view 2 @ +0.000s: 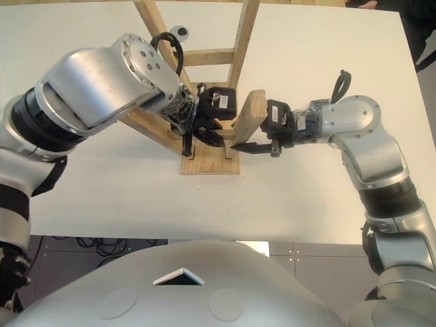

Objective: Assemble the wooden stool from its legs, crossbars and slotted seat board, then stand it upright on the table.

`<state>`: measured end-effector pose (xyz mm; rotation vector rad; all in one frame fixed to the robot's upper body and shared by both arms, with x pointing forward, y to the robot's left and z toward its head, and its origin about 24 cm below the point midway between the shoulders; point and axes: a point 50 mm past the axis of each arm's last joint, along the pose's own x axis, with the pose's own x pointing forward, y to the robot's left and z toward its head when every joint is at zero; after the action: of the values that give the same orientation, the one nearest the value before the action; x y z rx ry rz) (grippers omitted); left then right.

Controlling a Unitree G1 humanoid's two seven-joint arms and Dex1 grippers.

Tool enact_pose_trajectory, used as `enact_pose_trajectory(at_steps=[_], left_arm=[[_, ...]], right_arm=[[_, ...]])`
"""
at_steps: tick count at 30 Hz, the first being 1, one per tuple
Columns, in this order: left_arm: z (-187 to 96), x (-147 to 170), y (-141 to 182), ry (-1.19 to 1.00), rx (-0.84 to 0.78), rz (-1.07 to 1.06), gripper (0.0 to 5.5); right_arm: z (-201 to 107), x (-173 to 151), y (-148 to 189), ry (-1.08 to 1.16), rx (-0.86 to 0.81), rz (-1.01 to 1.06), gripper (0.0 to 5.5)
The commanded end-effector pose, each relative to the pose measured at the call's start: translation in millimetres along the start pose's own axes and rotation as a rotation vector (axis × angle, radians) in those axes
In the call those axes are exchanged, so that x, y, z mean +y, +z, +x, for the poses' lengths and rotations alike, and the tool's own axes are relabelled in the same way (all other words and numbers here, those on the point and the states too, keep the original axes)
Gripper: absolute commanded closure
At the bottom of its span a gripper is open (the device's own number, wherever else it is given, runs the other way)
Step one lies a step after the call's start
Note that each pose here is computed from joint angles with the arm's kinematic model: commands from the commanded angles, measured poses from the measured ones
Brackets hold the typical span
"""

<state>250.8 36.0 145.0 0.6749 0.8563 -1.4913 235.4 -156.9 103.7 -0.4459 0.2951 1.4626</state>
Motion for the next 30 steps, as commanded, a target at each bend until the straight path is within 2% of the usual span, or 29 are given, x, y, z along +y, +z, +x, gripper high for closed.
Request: enact_pose_trajectory(at_steps=[1, 4, 8, 10, 12, 13, 14, 15, 19, 20, 22, 24, 26, 30], left_arm=[[-39.7, -7.4, 26.3, -0.032, -0.140, 0.167, 4.04], [-66.3, -13.3, 30.6, -0.005, -0.165, 0.263, 3.48], [-98.3, -25.5, 22.5, 0.024, -0.187, 0.370, 3.04], [-131.2, -27.2, 35.5, 0.125, -0.332, 0.385, 3.04], [-177.9, -19.6, 52.5, 0.249, -0.574, 0.331, 3.04], [-206.1, -8.9, 53.4, 0.332, -0.703, 0.255, 3.04], [-219.3, 3.0, 43.9, 0.409, -0.767, 0.184, 3.04], [-222.7, 15.3, 29.6, 0.480, -0.786, 0.119, 3.04], [-196.5, 57.6, -50.9, 0.591, -0.767, -0.209, 3.04], [-182.0, 62.4, -69.2, 0.560, -0.793, -0.269, 3.04], [-127.5, 55.0, -108.8, 0.467, -0.747, -0.375, 3.04], [-96.6, 45.1, -129.0, 0.424, -0.741, -0.450, 3.04], [-83.0, 40.6, -140.1, 0.429, -0.769, -0.507, 3.04], [-49.6, 26.1, -154.5, 0.403, -0.794, -0.615, 3.04]], right_arm=[[21.9, 44.1, -74.5, 0.035, 0.364, 0.179, 3.48], [19.8, 45.1, -73.8, 0.027, 0.359, 0.189, 3.48], [19.9, 47.3, -71.8, 0.039, 0.346, 0.190, 3.48], [22.5, 41.6, -66.5, -0.007, 0.309, 0.182, 3.48], [23.9, 34.4, -59.5, -0.049, 0.258, 0.182, 3.48], [23.7, 32.1, -56.8, -0.048, 0.230, 0.178, 3.48], [22.4, 30.2, -55.7, -0.042, 0.216, 0.178, 3.48], [21.1, 28.8, -54.8, -0.039, 0.203, 0.175, 3.02], [10.4, 14.5, -46.0, -0.080, 0.147, 0.183, 2.24], [3.7, 9.6, -41.6, -0.104, 0.130, 0.198, 2.05], [-16.0, 11.4, -36.1, -0.082, 0.143, 0.254, 1.86], [-29.1, 23.7, -36.6, -0.021, 0.172, 0.325, 1.86], [-35.9, 41.7, -38.0, 0.058, 0.159, 0.433, 1.86], [-19.7, 60.5, -20.5, 0.129, -0.116, 0.637, 1.86]])
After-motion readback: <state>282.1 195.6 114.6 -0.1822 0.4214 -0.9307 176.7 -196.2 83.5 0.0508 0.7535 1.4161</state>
